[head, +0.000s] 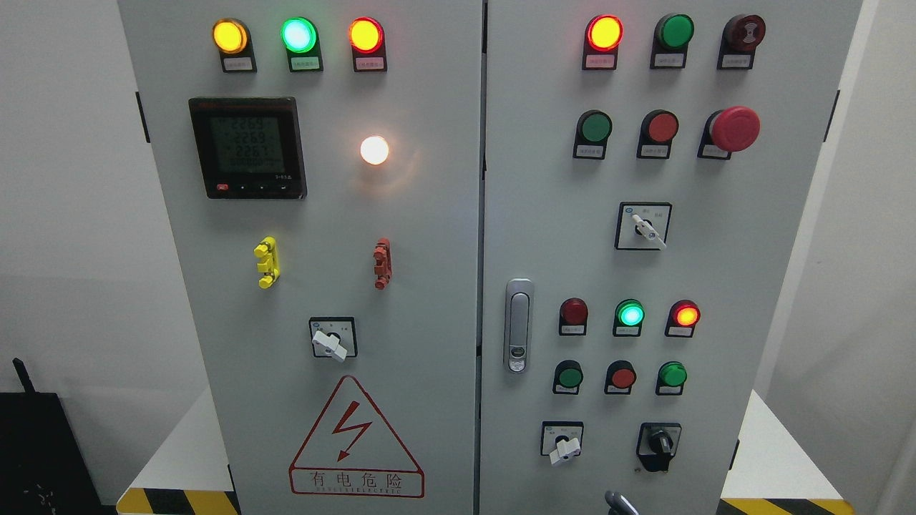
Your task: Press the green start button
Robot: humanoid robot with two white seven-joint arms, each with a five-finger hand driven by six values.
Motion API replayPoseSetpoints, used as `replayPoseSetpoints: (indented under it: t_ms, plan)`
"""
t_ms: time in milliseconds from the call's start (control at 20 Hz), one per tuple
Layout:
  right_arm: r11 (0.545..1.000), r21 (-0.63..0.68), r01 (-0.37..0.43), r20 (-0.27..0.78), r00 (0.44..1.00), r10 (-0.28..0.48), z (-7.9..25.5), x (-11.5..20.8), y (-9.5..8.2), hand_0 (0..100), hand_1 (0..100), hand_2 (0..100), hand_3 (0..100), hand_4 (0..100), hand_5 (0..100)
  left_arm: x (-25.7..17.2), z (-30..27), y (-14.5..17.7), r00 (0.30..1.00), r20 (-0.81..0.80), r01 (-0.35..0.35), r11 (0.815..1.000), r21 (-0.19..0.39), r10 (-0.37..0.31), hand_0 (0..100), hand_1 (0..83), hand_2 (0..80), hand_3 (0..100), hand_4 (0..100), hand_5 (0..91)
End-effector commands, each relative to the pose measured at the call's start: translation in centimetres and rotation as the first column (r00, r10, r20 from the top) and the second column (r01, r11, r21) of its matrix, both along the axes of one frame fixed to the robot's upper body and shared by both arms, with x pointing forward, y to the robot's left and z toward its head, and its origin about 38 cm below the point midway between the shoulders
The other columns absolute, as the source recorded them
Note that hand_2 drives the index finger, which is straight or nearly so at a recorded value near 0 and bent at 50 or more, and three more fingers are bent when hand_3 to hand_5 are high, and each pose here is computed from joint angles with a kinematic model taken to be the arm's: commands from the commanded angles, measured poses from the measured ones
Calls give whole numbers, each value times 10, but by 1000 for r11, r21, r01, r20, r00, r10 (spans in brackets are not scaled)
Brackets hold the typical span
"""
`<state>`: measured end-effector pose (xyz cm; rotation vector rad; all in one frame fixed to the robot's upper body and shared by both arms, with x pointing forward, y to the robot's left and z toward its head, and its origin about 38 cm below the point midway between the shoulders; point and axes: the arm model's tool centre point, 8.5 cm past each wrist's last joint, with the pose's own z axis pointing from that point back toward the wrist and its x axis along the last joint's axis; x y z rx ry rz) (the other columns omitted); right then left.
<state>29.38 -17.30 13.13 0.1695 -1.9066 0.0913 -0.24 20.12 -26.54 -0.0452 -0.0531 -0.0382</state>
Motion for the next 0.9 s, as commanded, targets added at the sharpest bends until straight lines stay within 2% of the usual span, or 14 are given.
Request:
replayPoseSetpoints:
  t_ms: [0,450,700,850]
  plan:
    - [1000,8,-2,0,1000,2,0,0,0,25,99,0,0,0,0,0,0,0,1000,0,0,1000,0,0,120,556,0,0,0,0]
    - [1000,3,0,8,1000,0,1,0,0,24,103,0,0,0,0,0,0,0,1000,0,0,1000,0,0,120,556,0,0,0,0]
    - [1000,-15,15,42,999,-15,8,6,-3,37,167,0,0,0,0,0,0,0,1000,0,0,1000,0,0,120,556,0,0,0,0]
    - [996,-76,50,82,996,-43,16,11,-8,59,205,0,32,0,0,0,0,0,1000,0,0,1000,0,0,120,556,0,0,0,0]
